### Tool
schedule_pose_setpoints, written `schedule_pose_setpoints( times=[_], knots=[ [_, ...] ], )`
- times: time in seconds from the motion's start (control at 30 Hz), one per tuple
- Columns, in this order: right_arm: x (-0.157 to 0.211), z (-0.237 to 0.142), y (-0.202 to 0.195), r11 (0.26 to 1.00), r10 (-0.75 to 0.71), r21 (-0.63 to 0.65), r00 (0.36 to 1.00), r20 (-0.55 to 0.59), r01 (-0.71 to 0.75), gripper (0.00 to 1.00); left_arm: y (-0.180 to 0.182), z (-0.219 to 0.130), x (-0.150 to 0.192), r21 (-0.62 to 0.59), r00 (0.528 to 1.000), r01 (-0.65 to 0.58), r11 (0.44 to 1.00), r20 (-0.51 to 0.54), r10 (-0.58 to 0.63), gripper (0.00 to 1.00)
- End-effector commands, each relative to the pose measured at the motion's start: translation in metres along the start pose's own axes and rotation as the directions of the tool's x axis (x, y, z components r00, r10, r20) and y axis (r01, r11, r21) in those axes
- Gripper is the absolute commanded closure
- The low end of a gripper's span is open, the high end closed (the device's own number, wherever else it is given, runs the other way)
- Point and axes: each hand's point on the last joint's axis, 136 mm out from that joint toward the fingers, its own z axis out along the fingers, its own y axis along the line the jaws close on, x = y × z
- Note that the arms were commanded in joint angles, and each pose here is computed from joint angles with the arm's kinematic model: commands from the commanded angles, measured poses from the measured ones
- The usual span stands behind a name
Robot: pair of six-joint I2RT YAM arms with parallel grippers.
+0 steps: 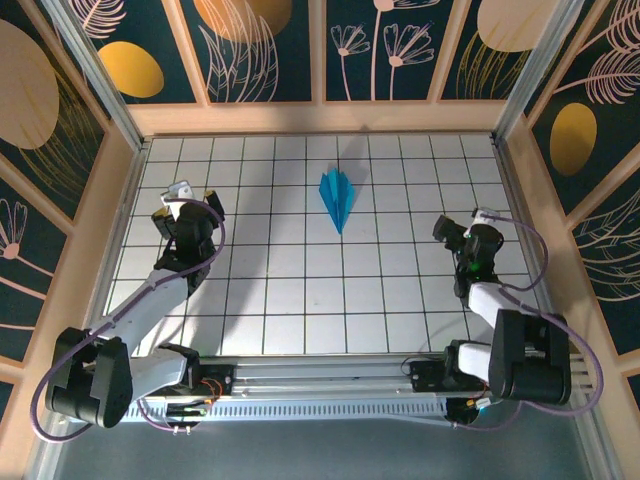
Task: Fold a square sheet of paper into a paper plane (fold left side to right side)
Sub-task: Reset both arms
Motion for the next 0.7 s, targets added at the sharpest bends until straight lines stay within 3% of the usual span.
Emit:
schedule_pose_setpoints(
  times=[0.0, 0.33, 0.67],
  knots=[
    [-0.024, 0.002, 0.012, 0.997, -0.014, -0.073, 0.989, 0.149, 0.025, 0.01, 0.005, 0.003, -0.007, -0.019, 0.999, 0.008, 1.000, 0.034, -0.007, 0.01],
    [-0.017, 0.011, 0.041, 0.964, -0.093, -0.222, 0.967, 0.237, 0.147, 0.01, 0.020, 0.013, 0.007, -0.047, 0.999, 0.002, 0.999, 0.033, -0.001, 0.01],
    [-0.012, 0.004, 0.039, 0.965, -0.086, -0.217, 0.959, 0.272, 0.148, 0.01, 0.026, 0.019, 0.027, -0.026, 0.995, -0.040, 0.999, 0.088, 0.042, 0.01]
  ],
)
